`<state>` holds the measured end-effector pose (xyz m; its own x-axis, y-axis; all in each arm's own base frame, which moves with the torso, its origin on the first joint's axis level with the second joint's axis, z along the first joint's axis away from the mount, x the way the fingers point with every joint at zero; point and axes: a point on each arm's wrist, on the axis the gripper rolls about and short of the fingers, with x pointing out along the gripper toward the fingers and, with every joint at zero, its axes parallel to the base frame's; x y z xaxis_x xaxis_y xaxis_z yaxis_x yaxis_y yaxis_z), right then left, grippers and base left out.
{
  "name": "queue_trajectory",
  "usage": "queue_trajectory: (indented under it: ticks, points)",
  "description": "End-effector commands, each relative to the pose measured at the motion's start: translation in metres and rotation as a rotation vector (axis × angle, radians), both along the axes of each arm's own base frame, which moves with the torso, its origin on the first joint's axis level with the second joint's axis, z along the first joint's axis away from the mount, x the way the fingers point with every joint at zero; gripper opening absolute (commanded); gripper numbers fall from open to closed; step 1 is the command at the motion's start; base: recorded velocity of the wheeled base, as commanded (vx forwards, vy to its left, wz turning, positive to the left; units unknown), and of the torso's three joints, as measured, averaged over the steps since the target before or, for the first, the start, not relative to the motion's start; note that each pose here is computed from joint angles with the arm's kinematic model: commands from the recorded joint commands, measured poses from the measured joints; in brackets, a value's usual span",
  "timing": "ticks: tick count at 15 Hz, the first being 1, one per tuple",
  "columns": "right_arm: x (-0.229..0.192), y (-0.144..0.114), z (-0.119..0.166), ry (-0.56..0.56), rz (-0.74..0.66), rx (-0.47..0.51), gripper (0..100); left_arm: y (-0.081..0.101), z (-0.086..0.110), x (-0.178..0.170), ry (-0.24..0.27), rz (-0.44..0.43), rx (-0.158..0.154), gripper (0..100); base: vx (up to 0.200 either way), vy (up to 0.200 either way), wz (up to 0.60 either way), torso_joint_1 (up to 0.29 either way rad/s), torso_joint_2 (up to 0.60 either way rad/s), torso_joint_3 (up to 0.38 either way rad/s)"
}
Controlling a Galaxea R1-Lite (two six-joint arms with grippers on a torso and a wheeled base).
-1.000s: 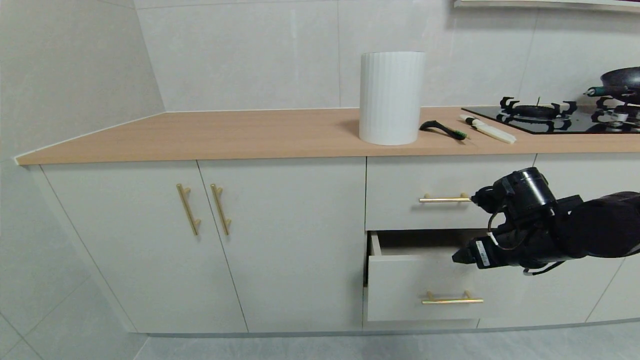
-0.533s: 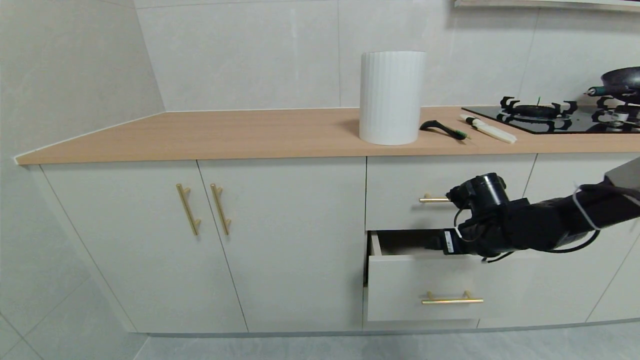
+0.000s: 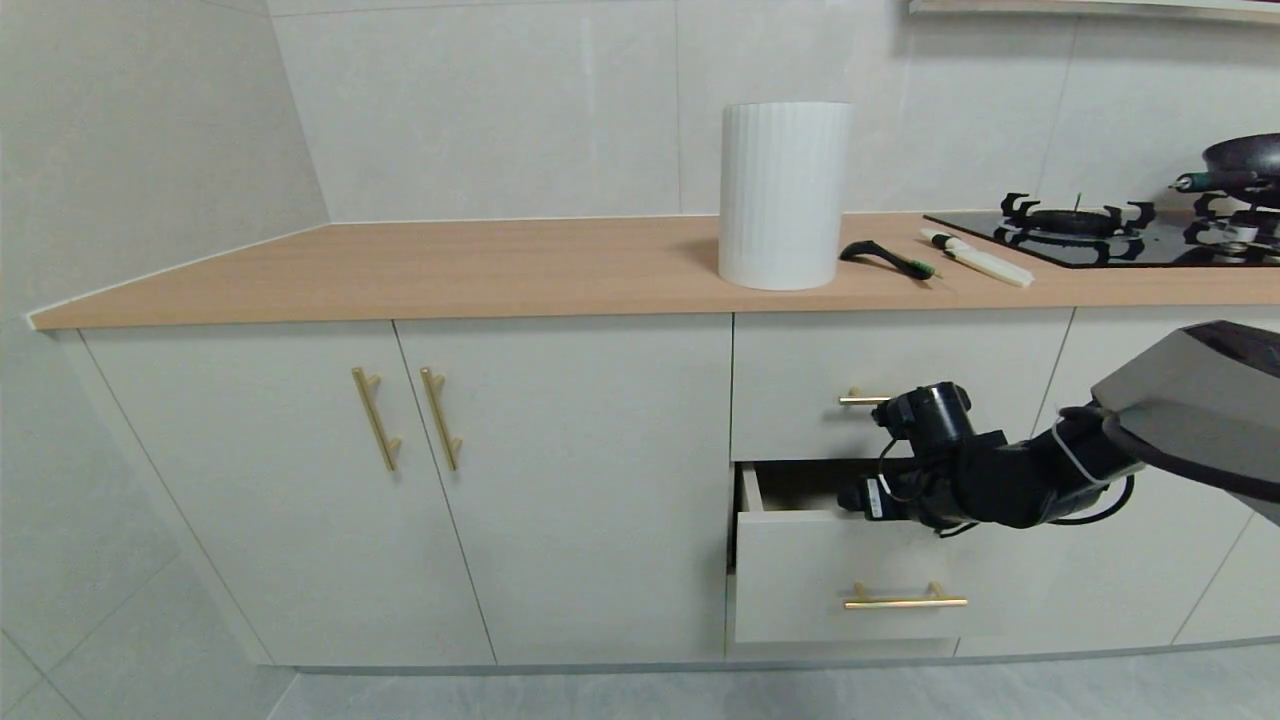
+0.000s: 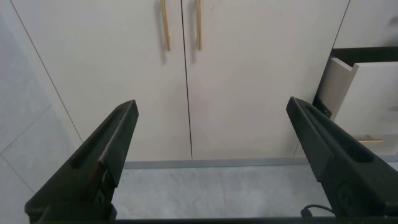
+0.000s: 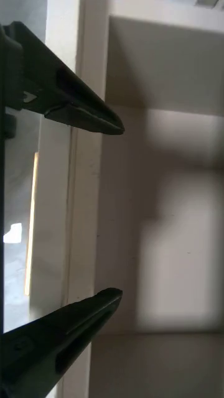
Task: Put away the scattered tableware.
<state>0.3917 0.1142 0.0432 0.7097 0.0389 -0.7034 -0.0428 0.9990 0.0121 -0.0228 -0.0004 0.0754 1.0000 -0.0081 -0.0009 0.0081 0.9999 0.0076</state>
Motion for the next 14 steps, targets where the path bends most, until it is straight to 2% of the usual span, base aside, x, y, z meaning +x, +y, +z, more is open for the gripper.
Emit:
queue_trajectory:
  ticks: [1, 7, 14]
  points:
    - [-0.002, -0.001, 0.000, 0.006, 0.001, -0.001, 100, 0.000, 0.000, 0.000, -0.001, 0.000, 0.000, 100, 0.000, 0.000, 0.00, 0.000, 0.00, 0.000]
    - [-0.017, -0.004, 0.022, 0.067, 0.007, -0.017, 100, 0.000, 0.000, 0.000, 0.001, 0.000, 0.000, 100, 0.000, 0.000, 0.00, 0.000, 0.00, 0.000]
    - [-0.034, -0.007, 0.029, 0.186, 0.043, -0.075, 100, 0.000, 0.000, 0.000, -0.001, 0.000, 0.000, 100, 0.000, 0.000, 0.00, 0.000, 0.00, 0.000]
